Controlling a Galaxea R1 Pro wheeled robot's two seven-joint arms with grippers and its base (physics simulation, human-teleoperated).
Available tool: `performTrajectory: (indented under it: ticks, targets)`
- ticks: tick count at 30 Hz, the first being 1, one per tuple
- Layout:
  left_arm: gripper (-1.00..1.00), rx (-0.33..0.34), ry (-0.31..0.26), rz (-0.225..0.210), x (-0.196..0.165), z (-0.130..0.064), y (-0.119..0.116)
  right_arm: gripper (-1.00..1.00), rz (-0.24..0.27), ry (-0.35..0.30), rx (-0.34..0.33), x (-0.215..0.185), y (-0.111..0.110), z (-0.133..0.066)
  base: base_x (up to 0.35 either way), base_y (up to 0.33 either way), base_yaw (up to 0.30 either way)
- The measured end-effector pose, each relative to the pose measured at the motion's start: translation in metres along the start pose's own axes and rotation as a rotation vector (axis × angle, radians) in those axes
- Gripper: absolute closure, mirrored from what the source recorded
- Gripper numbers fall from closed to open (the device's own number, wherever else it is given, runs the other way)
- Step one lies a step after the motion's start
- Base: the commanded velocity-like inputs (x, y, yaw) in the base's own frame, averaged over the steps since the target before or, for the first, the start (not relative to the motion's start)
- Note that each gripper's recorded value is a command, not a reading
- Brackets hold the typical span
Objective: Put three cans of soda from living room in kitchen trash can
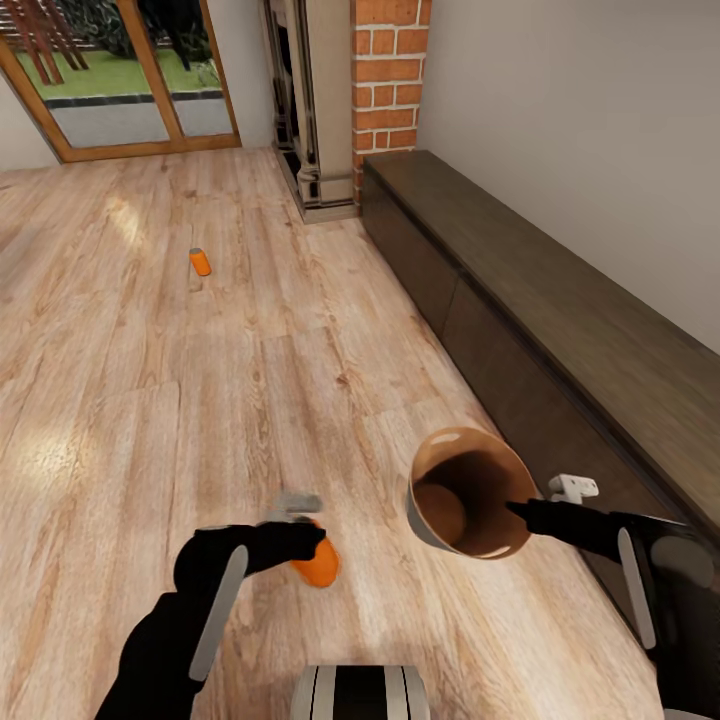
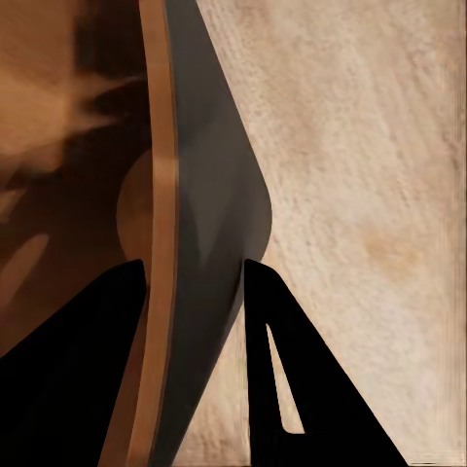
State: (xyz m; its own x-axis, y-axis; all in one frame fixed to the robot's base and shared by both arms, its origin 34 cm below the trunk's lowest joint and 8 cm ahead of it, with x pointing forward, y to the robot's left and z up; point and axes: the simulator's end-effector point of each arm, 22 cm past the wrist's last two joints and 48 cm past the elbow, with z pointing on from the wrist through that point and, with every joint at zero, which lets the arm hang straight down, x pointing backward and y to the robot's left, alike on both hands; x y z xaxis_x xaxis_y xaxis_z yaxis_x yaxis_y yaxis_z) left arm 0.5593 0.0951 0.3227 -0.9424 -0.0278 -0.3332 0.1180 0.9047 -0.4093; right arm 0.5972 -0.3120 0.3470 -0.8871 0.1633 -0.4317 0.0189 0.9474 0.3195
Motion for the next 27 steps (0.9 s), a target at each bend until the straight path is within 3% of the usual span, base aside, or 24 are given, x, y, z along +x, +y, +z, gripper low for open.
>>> performTrajectory:
  ticks: [4, 7, 10, 12, 17, 22, 27]
  targets:
    - [1.0, 0.21, 0.009, 0.002, 0.001, -0.01, -0.034, 1.0, -0.044, 0.022, 0.094, 0.004, -0.02, -0.001, 0.0, 0.0, 0.0]
    - [1.0, 0.285, -0.009, -0.024, -0.004, -0.024, -0.023, 1.0, -0.089, 0.036, 0.135, 0.006, -0.017, 0.005, 0.0, 0.0, 0.0]
    - [1.0, 0.42, -0.062, -0.081, -0.018, -0.051, -0.014, 1.0, -0.126, 0.018, 0.19, -0.003, -0.005, 0.014, 0.0, 0.0, 0.0]
    - [1.0, 0.473, -0.089, -0.1, -0.025, -0.066, -0.008, 1.0, -0.164, 0.004, 0.245, -0.009, -0.003, 0.016, 0.0, 0.0, 0.0]
    - [1.0, 0.511, -0.109, -0.108, -0.03, -0.078, -0.001, 1.0, -0.172, -0.011, 0.235, -0.014, 0.01, 0.021, 0.0, 0.0, 0.0]
    - [1.0, 0.513, -0.111, -0.108, -0.031, -0.079, -0.001, 1.0, -0.183, -0.009, 0.253, -0.015, 0.007, 0.02, 0.0, 0.0, 0.0]
    - [1.0, 0.513, -0.111, -0.108, -0.031, -0.08, 0.0, 1.0, -0.173, 0.001, 0.224, -0.012, 0.013, 0.021, 0.0, 0.0, 0.0]
